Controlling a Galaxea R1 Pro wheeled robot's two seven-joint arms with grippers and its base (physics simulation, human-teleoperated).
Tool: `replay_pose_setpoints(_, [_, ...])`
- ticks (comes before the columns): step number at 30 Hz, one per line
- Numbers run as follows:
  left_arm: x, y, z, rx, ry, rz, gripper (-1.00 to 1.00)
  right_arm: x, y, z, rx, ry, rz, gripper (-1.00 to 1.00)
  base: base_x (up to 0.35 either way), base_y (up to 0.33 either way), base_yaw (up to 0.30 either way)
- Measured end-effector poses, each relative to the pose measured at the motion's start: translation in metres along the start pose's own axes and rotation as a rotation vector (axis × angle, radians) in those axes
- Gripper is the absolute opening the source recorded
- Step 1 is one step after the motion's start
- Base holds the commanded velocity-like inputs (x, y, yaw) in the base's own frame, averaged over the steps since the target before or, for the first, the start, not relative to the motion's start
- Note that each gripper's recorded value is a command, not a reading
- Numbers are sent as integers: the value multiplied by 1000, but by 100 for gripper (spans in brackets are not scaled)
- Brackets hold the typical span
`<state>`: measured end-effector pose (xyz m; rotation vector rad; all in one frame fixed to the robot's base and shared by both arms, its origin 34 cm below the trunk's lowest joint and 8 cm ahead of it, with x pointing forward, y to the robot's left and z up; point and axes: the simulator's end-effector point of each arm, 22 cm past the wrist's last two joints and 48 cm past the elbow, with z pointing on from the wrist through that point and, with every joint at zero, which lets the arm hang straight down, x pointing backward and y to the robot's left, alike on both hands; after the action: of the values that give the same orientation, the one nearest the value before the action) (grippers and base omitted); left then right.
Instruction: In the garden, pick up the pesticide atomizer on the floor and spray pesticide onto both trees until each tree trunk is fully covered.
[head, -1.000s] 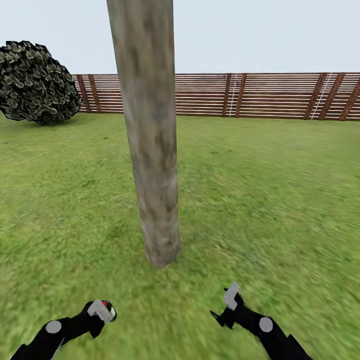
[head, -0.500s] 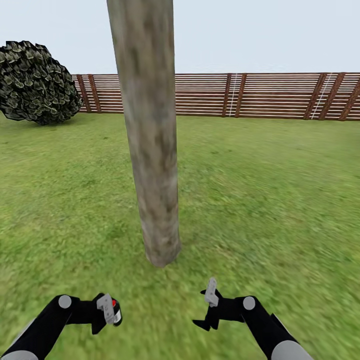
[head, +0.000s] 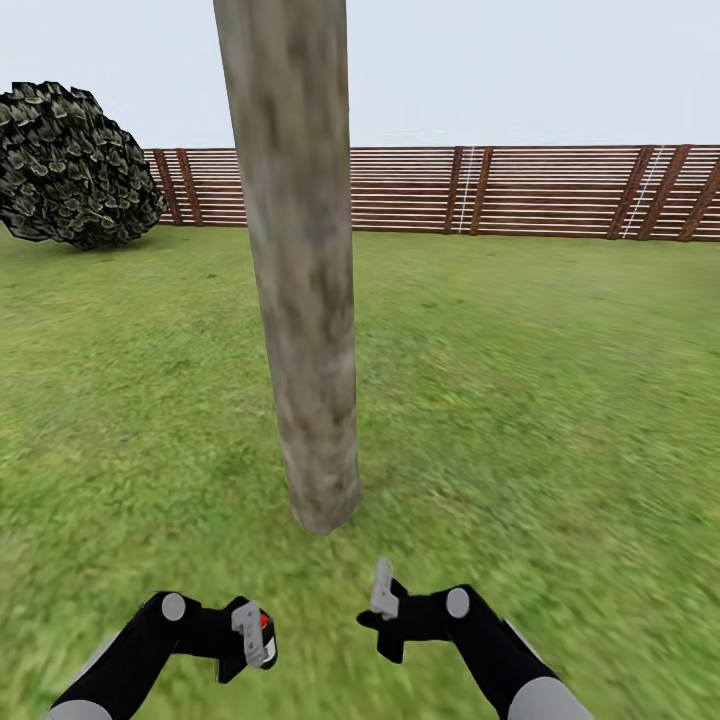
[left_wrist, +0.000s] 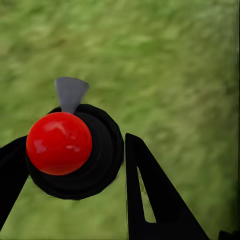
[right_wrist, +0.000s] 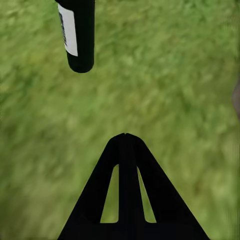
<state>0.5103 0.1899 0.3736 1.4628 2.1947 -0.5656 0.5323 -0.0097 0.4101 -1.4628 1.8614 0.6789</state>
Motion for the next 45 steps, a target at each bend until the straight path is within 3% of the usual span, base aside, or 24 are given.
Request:
replay_pose_setpoints(15, [-48,-29,29,60,-40,43,-100,-31,5,12,-6,-46,-18,-100,0,0,0])
replay_pose_setpoints(23, [-49,-32,32,63,-24,57,-100,-42,-1,10,9,-61,-36,-100,0,0,0])
replay_pose_setpoints(27, [-42,-30,32,59,15,60,-100,-48,6,12,-21,-70,-44,-100,0,0,0])
replay_pose_setpoints(29, [-41,-29,32,55,24,56,-100,-54,10,14,-37,-71,-71,-100,0,0,0])
replay_pose_setpoints(34, [-46,-22,28,36,20,66,-100,-60,17,16,-57,-67,-108,-100,0,0,0])
replay_pose_setpoints(45, [-45,-26,28,50,15,73,-100,-60,17,16,-58,-65,-112,-100,0,0,0])
